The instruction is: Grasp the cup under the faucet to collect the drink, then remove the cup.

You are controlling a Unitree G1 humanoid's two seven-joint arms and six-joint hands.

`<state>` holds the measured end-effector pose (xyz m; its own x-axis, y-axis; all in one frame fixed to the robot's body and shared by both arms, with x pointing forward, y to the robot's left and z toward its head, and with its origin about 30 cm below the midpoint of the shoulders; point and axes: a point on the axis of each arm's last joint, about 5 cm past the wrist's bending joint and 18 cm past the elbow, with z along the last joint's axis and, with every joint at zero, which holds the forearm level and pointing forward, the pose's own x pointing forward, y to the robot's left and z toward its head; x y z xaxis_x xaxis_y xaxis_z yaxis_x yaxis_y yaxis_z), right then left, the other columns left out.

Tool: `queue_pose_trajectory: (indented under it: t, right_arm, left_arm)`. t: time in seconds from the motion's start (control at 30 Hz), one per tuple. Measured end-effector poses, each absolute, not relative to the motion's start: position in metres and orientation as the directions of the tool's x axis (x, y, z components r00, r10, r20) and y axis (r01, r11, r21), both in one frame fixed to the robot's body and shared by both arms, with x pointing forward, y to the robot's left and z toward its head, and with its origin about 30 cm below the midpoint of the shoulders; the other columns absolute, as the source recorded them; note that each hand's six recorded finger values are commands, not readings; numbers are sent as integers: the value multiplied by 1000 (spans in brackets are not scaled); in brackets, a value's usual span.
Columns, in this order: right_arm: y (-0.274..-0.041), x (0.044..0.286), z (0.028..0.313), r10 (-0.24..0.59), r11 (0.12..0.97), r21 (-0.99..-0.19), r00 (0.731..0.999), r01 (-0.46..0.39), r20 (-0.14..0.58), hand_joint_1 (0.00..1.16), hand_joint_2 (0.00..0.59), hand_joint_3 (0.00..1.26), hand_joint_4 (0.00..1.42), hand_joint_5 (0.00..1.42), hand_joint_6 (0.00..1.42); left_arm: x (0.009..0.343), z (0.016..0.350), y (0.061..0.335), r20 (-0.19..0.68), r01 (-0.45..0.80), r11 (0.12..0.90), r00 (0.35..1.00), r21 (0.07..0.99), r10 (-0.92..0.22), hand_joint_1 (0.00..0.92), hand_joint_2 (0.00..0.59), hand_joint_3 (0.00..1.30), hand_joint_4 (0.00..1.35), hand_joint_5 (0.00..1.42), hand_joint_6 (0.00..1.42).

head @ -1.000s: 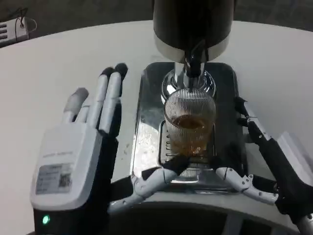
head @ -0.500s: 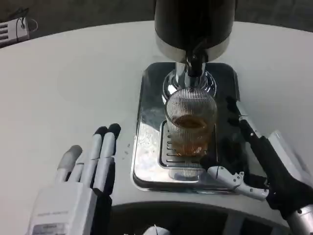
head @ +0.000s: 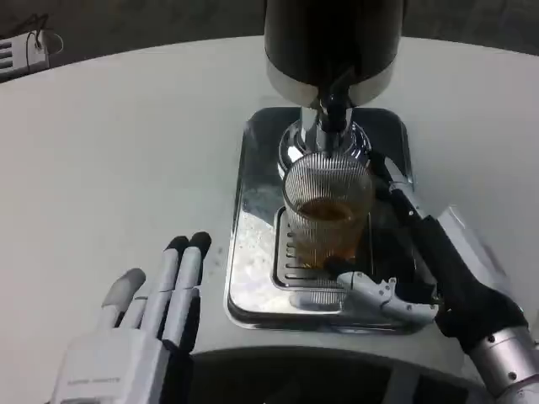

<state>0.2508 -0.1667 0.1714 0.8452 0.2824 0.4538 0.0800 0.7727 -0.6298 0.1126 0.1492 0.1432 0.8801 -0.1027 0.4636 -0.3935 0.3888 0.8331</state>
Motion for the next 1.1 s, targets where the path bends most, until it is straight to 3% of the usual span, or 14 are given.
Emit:
queue_pose_trajectory:
  t: [1.1]
  right_arm:
    - [-149, 278, 174, 296, 827, -562, 841, 11, 453, 651, 217, 0, 42, 134, 267]
  left_arm:
    - [106, 148, 160, 448, -398, 351, 891, 848, -72, 0, 131, 16, 0, 185, 89]
